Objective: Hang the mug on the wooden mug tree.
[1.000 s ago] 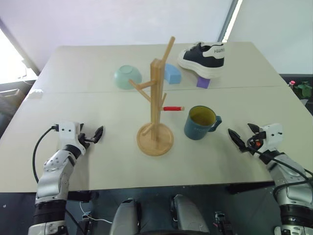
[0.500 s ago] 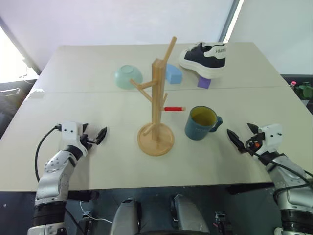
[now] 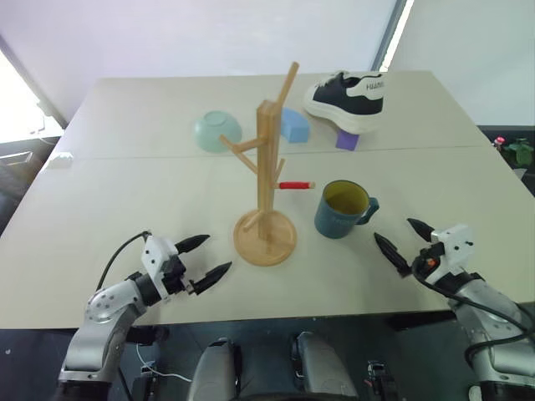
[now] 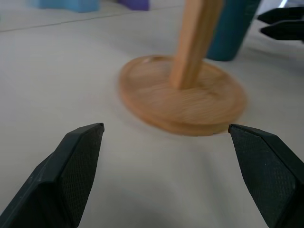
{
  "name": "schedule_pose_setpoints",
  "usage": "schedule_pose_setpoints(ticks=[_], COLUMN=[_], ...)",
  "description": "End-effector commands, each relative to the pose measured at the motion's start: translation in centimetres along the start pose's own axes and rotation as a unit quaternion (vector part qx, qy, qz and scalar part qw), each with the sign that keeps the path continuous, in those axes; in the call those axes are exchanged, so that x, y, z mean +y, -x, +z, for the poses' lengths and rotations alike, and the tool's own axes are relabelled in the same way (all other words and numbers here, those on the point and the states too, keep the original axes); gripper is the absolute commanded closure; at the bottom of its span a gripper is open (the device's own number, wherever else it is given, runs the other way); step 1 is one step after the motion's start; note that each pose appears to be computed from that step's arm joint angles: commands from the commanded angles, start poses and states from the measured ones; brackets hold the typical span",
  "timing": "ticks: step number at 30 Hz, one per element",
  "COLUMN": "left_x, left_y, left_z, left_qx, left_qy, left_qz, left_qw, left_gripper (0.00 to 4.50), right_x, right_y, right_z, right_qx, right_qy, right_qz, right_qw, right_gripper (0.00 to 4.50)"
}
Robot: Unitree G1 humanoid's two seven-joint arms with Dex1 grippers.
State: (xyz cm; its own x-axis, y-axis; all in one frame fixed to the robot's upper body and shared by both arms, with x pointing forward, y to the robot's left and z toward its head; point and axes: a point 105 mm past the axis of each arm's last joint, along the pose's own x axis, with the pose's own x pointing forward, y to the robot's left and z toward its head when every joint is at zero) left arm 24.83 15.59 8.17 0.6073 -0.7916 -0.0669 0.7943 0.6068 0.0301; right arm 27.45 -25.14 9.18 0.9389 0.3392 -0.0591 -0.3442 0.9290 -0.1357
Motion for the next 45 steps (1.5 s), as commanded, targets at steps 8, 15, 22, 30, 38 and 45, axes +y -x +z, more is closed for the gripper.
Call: schedule_pose_setpoints(ticks=[8, 15, 22, 30, 38, 45], left_x=[-3.3, -3.4, -3.5, -3.2, -2.9, -2.4], left_y=[-0.6, -1.0, -0.8, -0.7, -0.9, -0.8], left_z=[1.6, 1.5, 1.0, 1.0, 1.1, 1.3], left_qx=[-0.012, -0.014, -0.015, -0.017, -0.018, -0.017], left_qy=[-0.004, -0.013, -0.016, -0.023, -0.030, -0.036], left_qz=[-0.091, -0.095, -0.094, -0.093, -0.084, -0.074], left_qw=[0.996, 0.995, 0.995, 0.995, 0.996, 0.996], left_gripper=[0.00, 0.00, 0.00, 0.00, 0.00, 0.00], right_x=[0.3, -0.3, -0.5, 0.4, 1.9, 4.7], right_y=[-2.6, -3.5, -3.9, -4.3, -4.1, -1.8], right_z=[1.6, 1.6, 1.2, 1.4, 2.9, 7.2], right_qx=[-0.044, -0.054, -0.056, -0.071, -0.078, -0.057], right_qy=[0.000, -0.017, -0.037, -0.058, -0.018, 0.184], right_qz=[-0.009, -0.021, -0.018, 0.014, 0.042, 0.152], right_qw=[0.999, 0.998, 0.998, 0.996, 0.996, 0.969], right_gripper=[0.04, 0.04, 0.27, 3.95, 4.49, 4.49])
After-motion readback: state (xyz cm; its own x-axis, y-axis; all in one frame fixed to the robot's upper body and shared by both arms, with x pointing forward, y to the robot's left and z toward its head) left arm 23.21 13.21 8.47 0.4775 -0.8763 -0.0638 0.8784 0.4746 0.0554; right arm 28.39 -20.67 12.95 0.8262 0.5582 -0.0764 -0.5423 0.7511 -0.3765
